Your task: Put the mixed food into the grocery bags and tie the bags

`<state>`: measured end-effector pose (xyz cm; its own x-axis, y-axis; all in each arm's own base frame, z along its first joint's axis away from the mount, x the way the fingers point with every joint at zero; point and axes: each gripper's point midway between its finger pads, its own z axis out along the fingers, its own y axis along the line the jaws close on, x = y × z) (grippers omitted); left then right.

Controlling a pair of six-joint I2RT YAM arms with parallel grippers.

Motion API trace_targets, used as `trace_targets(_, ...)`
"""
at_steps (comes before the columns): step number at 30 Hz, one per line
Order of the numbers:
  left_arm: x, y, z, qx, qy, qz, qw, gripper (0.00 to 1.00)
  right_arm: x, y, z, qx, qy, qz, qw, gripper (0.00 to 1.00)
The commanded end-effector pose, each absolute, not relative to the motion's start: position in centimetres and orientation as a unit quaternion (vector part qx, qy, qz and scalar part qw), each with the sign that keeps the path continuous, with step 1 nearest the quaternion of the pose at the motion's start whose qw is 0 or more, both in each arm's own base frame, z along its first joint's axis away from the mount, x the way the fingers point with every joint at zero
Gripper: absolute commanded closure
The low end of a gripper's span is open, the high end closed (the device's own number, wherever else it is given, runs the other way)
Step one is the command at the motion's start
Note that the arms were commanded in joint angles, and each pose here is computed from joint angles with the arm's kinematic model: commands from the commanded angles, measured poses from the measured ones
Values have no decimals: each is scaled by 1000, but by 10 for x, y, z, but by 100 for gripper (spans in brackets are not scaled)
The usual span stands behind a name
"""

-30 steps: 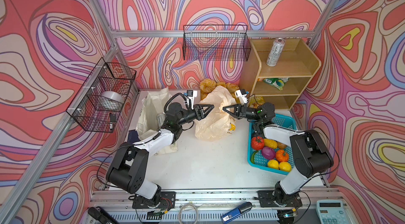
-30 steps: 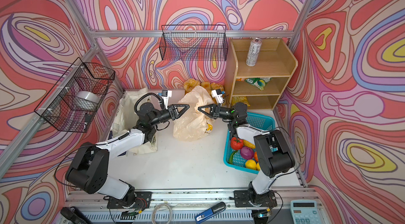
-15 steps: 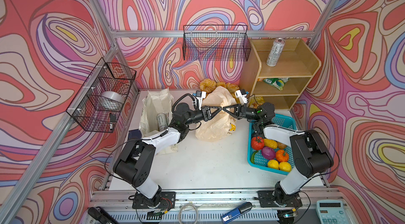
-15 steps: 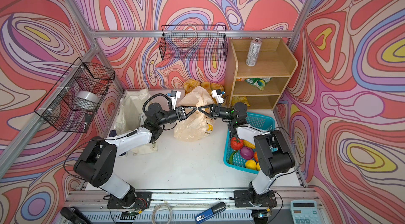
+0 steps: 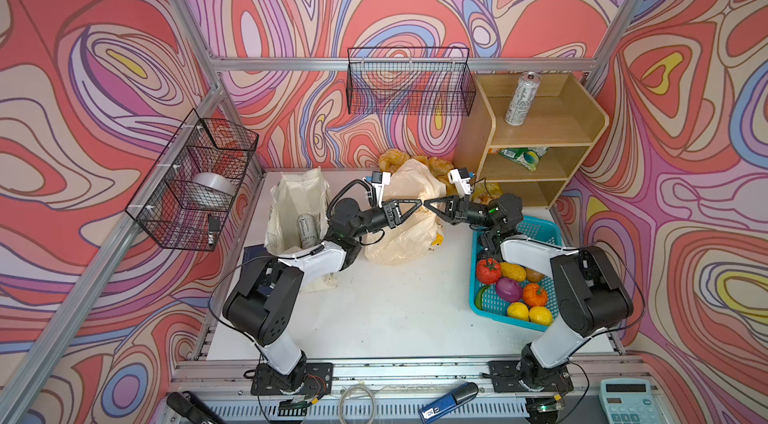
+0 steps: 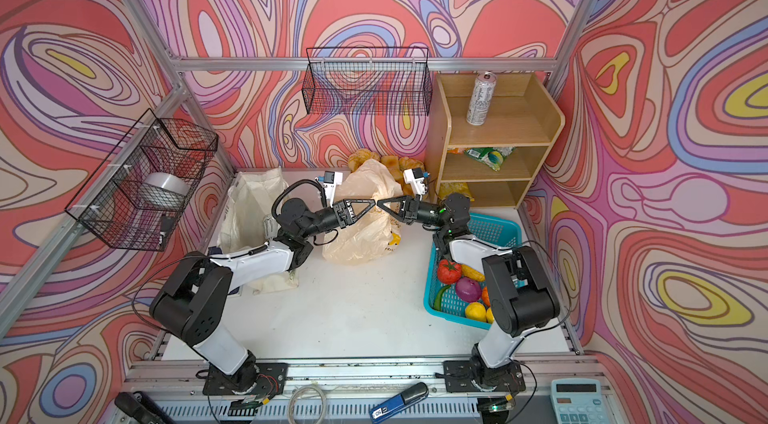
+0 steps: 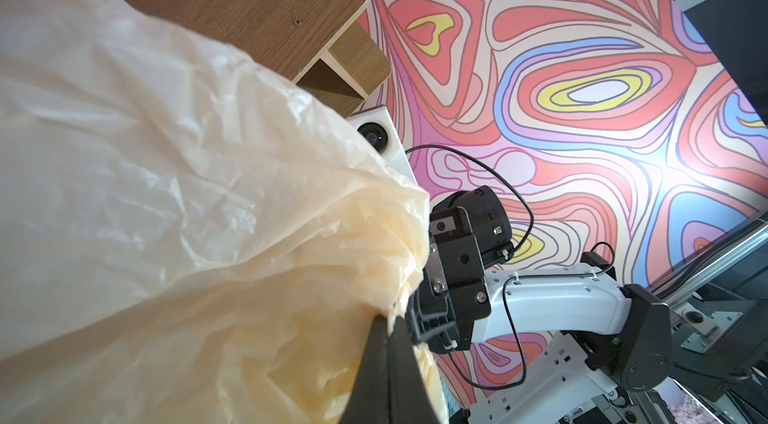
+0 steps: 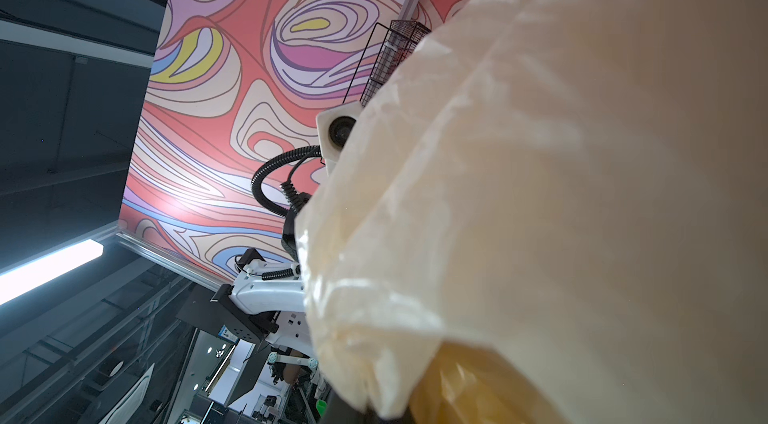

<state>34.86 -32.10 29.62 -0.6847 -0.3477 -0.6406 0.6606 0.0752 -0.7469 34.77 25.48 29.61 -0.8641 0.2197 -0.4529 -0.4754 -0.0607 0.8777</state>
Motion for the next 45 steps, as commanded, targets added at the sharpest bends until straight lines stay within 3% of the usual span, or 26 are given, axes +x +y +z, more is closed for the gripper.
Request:
trace_targets(1,348,-317,308,117,599,-682,403,100,344,250,296,-101,643,718,246,88)
trace_targets(3,355,-315,301,98,615,-670,404,100,345,245,295,-91,650,713,249,70)
trace_targets(4,358,-315,298,94,621,-665,404,100,346,242,293,-85,654,708,253,66)
trace_targets(10,371,-317,275,79,657,-636,396,100,342,221,279,-54,718,636,277,56)
trace_targets(19,380,-322,254,66,668,-636,382,100,331,193,231,-14,815,503,287,56)
trace_targets(37,380,-323,249,68,672,-635,375,100,330,240,208,-34,806,538,245,59)
trace_targets(39,379,-324,248,68,673,-635,372,100,333,244,208,-36,804,542,244,61)
trace_targets(43,380,-324,246,66,673,-635,372,100,335,244,210,-37,804,539,249,94)
trace_targets(45,379,-323,245,64,674,-635,372,100,335,241,210,-40,810,529,252,100)
